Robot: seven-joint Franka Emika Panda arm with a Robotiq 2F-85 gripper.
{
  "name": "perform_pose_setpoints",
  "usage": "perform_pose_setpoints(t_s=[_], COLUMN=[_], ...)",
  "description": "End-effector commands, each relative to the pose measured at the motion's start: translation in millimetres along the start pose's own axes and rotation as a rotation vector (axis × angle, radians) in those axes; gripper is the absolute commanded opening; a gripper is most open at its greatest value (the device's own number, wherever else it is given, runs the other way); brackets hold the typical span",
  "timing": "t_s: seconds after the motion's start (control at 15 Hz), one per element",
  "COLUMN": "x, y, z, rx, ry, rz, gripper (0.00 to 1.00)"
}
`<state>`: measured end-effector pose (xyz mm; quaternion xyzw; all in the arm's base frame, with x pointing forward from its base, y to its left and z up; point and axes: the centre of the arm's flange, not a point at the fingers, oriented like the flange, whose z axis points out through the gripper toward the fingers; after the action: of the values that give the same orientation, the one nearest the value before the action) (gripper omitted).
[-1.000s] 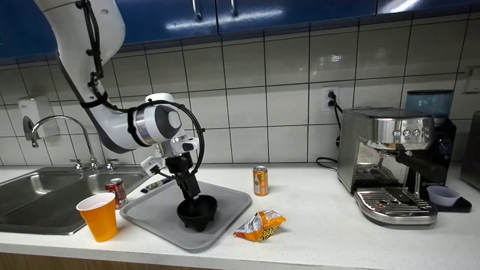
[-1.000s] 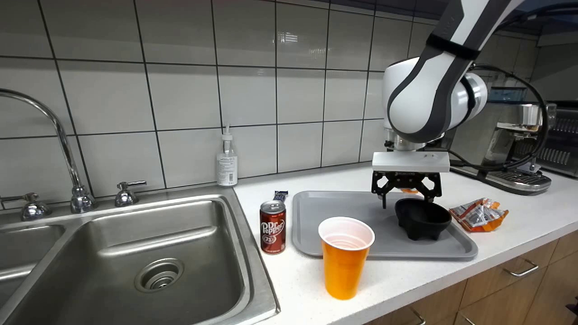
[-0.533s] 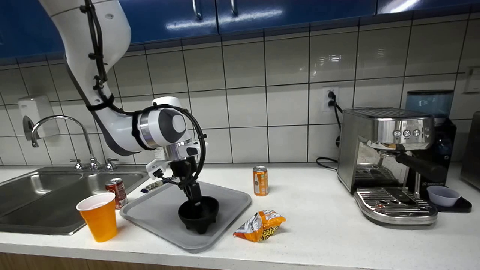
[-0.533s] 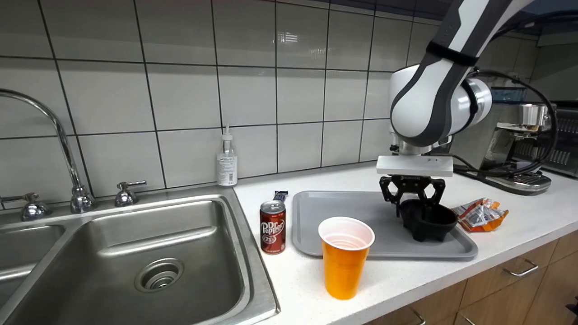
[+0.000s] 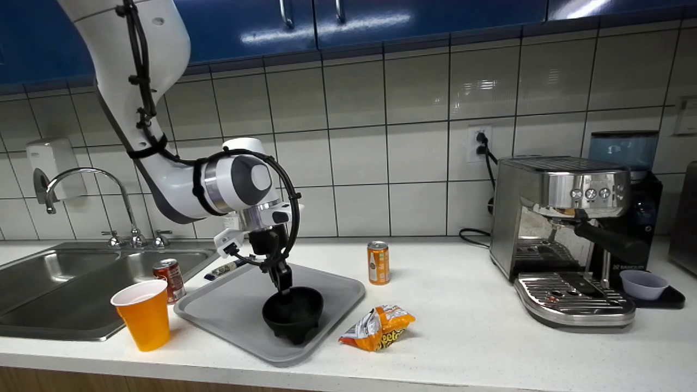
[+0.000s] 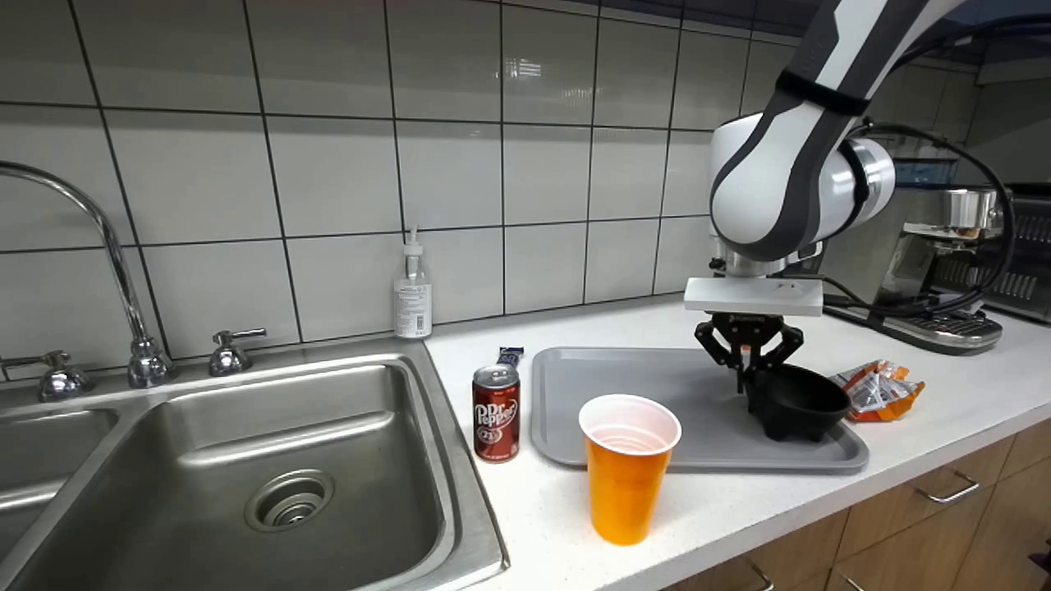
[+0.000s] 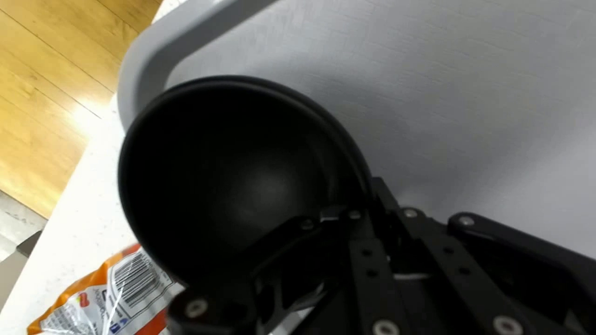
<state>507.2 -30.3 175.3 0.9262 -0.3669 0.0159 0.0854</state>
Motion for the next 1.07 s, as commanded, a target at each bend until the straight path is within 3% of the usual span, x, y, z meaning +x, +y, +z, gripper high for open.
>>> perform_pose_setpoints(t_s=[0.0,1.0], x=[6,39], y=[0,-2], z=[-16,-60], rx=[0.018,0.035], ry=[0.033,0.146], rz=[-0.01,-0.06], gripper=[0.02,0.02])
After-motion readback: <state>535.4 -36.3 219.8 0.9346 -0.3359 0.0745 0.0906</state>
